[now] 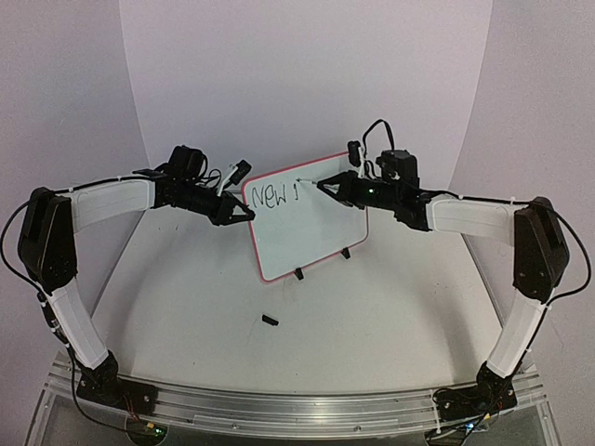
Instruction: Write a sentence on the whiteboard
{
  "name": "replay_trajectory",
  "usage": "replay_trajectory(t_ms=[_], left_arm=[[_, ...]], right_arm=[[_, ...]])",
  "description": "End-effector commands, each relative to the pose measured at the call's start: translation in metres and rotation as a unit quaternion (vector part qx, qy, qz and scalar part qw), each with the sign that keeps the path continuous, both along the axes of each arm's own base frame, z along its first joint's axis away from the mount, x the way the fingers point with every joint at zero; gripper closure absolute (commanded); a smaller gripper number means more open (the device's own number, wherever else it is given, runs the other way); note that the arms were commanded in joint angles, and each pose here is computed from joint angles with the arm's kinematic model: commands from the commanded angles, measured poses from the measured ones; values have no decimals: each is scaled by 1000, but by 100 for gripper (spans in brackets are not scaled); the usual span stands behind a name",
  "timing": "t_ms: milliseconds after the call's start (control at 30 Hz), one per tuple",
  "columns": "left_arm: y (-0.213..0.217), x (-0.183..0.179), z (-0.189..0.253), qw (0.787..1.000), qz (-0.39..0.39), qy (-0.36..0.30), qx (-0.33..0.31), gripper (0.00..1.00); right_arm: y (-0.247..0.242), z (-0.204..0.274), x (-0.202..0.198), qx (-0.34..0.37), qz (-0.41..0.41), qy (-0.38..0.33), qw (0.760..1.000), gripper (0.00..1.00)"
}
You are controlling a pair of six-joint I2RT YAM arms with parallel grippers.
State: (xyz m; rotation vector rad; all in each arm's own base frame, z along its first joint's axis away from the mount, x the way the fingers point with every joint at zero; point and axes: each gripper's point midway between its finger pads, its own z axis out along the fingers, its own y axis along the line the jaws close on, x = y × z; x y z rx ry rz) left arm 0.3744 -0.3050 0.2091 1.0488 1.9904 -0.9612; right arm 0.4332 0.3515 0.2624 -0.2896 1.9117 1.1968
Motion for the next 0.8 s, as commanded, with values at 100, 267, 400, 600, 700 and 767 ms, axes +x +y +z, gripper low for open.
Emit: replay_trajectory(t_ms=[100, 267, 400, 600, 700, 767], left_arm=[[-3, -16, -20, 999, -15, 38, 30, 100], [-3, -17, -21, 999, -15, 39, 31, 100], [-3, -17, -20, 999, -15, 37, 30, 100], [-3, -17, -20, 999, -16, 38, 30, 100], [-3, -17, -20, 999, -16, 37, 31, 100], [-3, -17, -20, 999, -16, 37, 30, 100]], right_arm=[[1, 0, 4, 6, 2, -3, 1000, 100], [-2, -4, 1, 0, -1, 2, 1000, 100], [-5, -9, -1, -7, -4, 6, 1000, 100], [-9, -5, -1, -12, -13, 0, 1000, 100], [-11, 0, 0, -13, -20, -6, 1000, 100], [-14, 6, 0, -12, -25, -13, 1000, 100]])
